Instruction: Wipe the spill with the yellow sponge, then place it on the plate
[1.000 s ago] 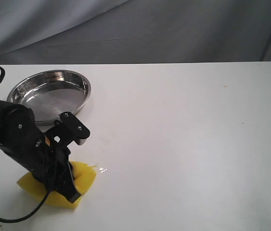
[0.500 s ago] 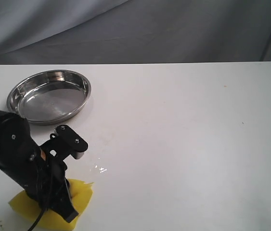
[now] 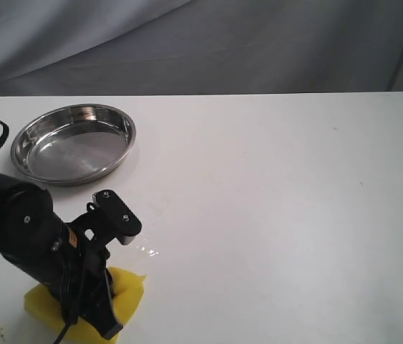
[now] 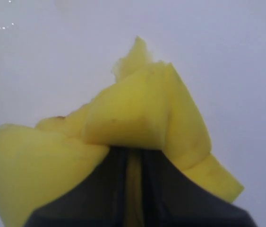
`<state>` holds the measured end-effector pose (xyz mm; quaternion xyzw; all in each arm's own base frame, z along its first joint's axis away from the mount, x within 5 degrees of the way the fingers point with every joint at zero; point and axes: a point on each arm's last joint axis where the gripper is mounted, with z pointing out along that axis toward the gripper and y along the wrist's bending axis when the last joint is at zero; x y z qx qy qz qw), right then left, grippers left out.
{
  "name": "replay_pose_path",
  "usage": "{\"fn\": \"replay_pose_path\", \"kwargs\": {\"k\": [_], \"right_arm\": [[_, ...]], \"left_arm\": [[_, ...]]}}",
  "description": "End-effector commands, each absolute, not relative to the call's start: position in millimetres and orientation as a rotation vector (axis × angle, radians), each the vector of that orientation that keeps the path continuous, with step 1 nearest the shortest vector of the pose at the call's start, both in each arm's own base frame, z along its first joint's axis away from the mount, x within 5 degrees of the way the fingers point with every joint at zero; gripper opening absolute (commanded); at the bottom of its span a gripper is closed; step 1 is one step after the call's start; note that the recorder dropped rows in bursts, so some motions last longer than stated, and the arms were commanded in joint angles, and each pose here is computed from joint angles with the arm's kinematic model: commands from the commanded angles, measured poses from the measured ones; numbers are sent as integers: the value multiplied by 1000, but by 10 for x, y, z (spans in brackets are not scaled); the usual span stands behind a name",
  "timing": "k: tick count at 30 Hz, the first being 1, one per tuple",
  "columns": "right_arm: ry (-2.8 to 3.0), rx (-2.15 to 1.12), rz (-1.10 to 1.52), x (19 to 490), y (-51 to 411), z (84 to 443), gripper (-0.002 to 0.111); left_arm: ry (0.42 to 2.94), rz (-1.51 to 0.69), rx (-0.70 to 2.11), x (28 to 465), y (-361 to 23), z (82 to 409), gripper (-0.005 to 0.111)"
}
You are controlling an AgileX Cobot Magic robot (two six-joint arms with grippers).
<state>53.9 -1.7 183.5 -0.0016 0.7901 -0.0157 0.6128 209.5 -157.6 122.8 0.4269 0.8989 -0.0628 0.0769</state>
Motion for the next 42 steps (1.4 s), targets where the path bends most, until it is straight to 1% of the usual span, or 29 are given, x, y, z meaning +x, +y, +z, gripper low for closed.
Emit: {"fn": "replay_pose_path", "kwargs": {"k": [1,12,21,35,39,42], "right_arm": [[1817,-7,-34,537,-15,1831,0],[1817,-7,-34,537,-15,1831,0],[1817,-7,-34,537,-15,1831,0],[1817,-7,-34,537,-15,1831,0],[1817,-7,-34,537,-15,1831,0],[1817,-7,-34,537,-15,1831,0]], "left_arm": [[2639,-205,1208,2126,-1645,1189,0],[2435,-190,1072,2318,-1723,1264,0],[2322,-179,1007,2415,-1756,1325,0],[1981,-113,898,2638,-1819,1549,0],[1980,-113,884,2643,-1817,1555,0],[2046,-117,938,2597,-1808,1494,0]]}}
